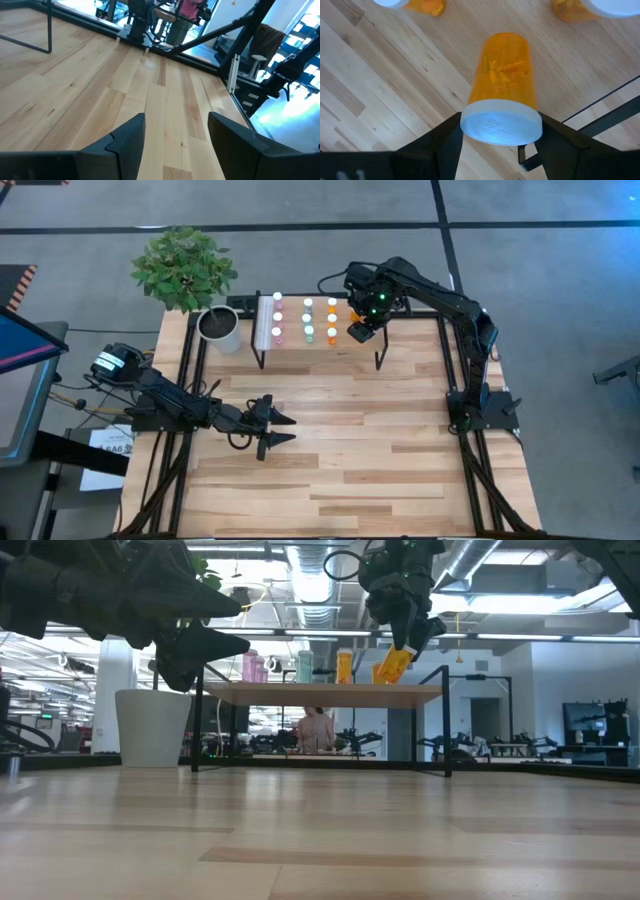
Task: Pick and place medicine bottles onto shelf by color
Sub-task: Put the big orange pill bottle aligned with the other big orange pill bottle on the shelf
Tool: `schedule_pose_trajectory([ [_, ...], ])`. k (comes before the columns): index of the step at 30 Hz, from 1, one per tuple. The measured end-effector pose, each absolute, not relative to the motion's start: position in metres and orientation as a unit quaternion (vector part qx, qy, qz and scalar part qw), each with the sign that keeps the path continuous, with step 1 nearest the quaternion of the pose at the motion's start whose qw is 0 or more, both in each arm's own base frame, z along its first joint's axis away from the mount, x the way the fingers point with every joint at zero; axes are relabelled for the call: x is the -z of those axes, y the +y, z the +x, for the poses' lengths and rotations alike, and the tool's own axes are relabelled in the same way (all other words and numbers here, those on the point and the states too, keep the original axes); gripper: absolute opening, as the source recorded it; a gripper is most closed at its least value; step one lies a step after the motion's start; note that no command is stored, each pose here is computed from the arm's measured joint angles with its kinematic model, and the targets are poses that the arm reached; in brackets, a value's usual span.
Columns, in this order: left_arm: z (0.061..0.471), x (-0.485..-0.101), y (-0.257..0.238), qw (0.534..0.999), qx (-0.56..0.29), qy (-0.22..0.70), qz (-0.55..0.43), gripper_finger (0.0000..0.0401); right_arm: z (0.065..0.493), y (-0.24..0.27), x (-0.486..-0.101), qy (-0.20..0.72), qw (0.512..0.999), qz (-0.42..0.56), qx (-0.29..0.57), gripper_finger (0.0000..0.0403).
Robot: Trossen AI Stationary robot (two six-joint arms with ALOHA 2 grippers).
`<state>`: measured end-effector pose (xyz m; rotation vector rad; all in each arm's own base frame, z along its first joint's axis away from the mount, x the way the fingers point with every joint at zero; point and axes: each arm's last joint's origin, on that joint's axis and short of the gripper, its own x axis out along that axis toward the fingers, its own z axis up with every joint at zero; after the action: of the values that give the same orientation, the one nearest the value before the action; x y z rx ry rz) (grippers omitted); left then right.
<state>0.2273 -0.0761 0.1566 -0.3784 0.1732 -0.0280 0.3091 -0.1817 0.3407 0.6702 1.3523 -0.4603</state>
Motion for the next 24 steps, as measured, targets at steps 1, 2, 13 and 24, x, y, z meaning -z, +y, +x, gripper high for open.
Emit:
schedule_pose_trajectory([
  [1, 0.2273, -0.1566, -0.0761, 0.978, 0.014, 0.086, -0.188, 0.0203, 0.3091, -0.1817, -0.3407, 0.608, 0.705, 0.301, 0.207, 0.0245],
  [2, 0.2273, -0.1566, -0.0761, 0.978, 0.014, 0.086, -0.188, 0.0203, 0.3091, -0.1817, -0.3407, 0.608, 0.705, 0.301, 0.207, 0.0245],
  [13, 0.2273, -0.1566, -0.0761, 0.978, 0.014, 0.086, -0.188, 0.0203, 0.3097, -0.1820, -0.3408, 0.606, 0.707, 0.300, 0.206, 0.0245],
  [24, 0.2273, -0.1566, -0.0761, 0.978, 0.014, 0.086, -0.188, 0.0203, 0.3093, -0.1818, -0.3408, 0.608, 0.706, 0.300, 0.206, 0.0259],
])
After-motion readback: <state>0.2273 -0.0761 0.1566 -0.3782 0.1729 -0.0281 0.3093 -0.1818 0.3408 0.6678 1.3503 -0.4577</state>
